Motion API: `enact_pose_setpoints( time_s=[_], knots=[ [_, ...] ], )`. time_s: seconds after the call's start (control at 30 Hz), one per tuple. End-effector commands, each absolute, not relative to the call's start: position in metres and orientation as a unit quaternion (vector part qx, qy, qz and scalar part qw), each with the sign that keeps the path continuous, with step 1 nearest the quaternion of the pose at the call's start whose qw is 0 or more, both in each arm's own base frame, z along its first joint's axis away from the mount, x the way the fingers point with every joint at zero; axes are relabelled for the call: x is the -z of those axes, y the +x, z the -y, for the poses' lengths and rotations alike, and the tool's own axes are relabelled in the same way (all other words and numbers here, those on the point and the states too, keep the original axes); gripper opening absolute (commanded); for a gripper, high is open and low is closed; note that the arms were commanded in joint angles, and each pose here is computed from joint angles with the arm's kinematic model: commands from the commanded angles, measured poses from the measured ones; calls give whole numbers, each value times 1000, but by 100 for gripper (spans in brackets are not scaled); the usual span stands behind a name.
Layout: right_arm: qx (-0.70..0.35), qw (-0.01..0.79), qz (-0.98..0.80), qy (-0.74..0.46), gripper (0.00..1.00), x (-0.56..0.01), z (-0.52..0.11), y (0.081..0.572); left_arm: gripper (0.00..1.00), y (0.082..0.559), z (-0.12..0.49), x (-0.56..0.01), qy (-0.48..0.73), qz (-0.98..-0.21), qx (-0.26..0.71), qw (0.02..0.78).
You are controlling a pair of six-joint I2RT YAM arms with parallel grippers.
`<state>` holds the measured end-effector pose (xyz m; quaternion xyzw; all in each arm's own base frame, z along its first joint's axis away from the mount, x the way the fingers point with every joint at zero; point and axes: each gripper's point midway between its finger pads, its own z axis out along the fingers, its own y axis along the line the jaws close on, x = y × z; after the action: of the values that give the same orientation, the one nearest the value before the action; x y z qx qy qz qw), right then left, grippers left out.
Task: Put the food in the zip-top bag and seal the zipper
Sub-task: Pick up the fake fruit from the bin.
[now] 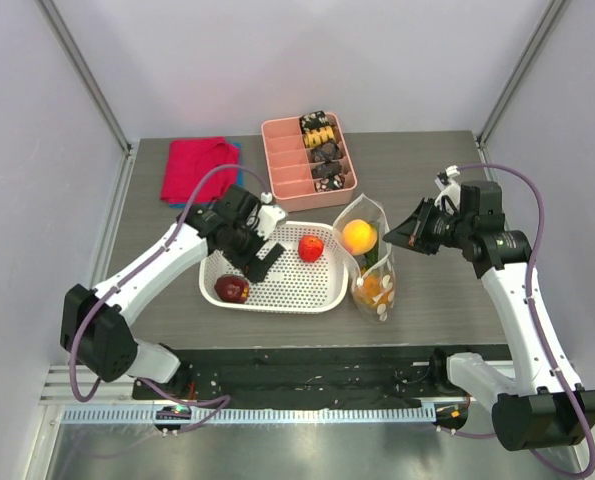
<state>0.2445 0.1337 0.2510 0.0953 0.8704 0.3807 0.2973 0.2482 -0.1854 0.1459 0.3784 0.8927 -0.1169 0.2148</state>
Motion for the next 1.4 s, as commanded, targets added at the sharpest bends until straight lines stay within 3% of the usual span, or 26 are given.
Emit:
enact_pose_setpoints(
  time_s=[0.0, 0.43, 0.7, 0.87, 1.0, 1.2, 1.37],
  knots=[
    [-382, 316, -864, 84, 1, -264, -133, 248, 100, 238, 135, -133, 417, -889, 36, 185],
    [-381, 314, -866, 85, 1, -263, -133, 250, 99, 229, 114, -97, 525, -847, 31, 81],
    [-380, 312, -867, 83, 1, -261, -133, 253, 95, 245, 127, -76, 530, -843, 41, 77],
    [-378, 313, -868, 82, 1, -261, -132, 254, 90, 259, 136, -58, 525, -847, 45, 71],
    [-378, 311, -868, 81, 1, -259, -132, 254, 79, 264, 141, -55, 516, -852, 50, 70],
    [-378, 314, -867, 78, 1, -262, -133, 256, 63, 263, 157, -90, 498, -859, 86, 85],
    [-377, 315, -867, 77, 1, -262, -132, 255, 59, 285, 210, -193, 467, -843, 174, 202]
  ],
)
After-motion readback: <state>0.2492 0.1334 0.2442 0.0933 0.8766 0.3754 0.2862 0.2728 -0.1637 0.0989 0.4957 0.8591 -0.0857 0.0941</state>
